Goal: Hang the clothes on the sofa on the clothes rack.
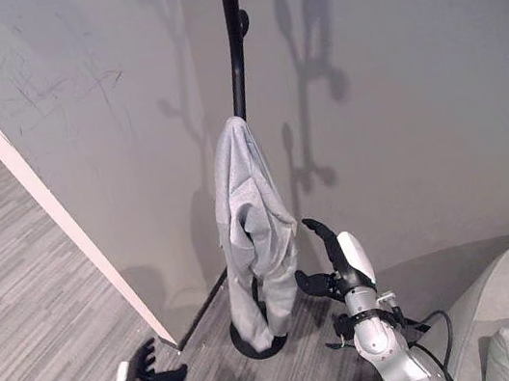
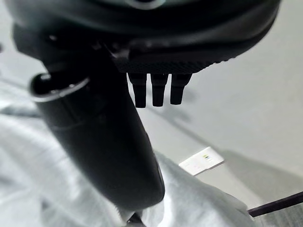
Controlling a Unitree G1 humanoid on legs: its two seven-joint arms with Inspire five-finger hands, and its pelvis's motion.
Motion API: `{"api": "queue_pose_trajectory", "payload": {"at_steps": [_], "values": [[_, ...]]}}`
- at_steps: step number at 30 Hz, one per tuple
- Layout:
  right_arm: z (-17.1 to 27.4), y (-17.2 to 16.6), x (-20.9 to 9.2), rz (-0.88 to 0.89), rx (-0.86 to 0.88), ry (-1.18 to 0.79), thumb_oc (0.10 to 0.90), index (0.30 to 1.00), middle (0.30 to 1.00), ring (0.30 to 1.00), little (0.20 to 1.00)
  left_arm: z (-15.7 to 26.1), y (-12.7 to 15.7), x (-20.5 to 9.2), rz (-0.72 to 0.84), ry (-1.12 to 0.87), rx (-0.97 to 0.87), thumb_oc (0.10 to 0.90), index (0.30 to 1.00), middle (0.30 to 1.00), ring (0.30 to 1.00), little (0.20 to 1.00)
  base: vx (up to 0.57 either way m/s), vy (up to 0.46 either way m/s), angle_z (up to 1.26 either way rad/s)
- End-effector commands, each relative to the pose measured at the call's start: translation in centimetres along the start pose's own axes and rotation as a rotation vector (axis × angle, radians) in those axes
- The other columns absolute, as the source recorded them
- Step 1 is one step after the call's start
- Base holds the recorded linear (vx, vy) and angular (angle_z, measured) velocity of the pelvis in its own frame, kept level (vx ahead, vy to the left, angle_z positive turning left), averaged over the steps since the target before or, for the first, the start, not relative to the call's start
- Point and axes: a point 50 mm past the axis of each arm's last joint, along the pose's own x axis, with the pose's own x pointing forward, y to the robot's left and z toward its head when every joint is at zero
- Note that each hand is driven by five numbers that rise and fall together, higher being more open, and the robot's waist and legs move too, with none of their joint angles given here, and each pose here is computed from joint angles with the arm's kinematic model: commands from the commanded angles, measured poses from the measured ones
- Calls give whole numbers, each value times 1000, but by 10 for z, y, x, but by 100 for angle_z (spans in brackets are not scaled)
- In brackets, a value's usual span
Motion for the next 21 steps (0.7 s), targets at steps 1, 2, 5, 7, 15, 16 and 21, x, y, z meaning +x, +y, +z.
{"api": "queue_pose_trajectory", "payload": {"at_steps": [1, 2, 5, 7, 15, 16, 21], "values": [[18, -29, 15, -116, 38, -102, 800, 900, 900, 900, 900, 22, 42, 10, 68, -108, -47, 800, 900, 900, 900, 900, 0, 0, 0], [17, -29, 15, -110, 35, -100, 800, 900, 900, 900, 900, 15, 48, 7, 80, -83, -58, 800, 900, 900, 900, 900, 0, 0, 0], [6, -20, 13, -84, 40, -49, 800, 900, 900, 900, 900, -22, 56, 3, 129, 77, -122, 800, 900, 900, 900, 900, 1, 6, 7], [-10, -10, 9, -75, 97, 42, 800, 900, 900, 900, 900, -59, 56, -7, 207, 257, -231, 800, 900, 900, 900, 900, 4, 9, 10], [-103, 53, -45, -44, 314, 658, 800, 900, 900, 900, 900, -148, 24, -69, 266, 812, -368, 800, 900, 900, 900, 900, 16, 24, 6], [-110, 61, -54, -32, 352, 728, 800, 900, 900, 900, 900, -152, 22, -74, 250, 847, -349, 800, 900, 900, 900, 900, 15, 15, 9], [-147, 91, -122, -58, 620, 1186, 800, 900, 900, 900, 900, -152, 8, -74, 109, 869, -234, 800, 900, 900, 900, 900, 12, 16, 8]]}}
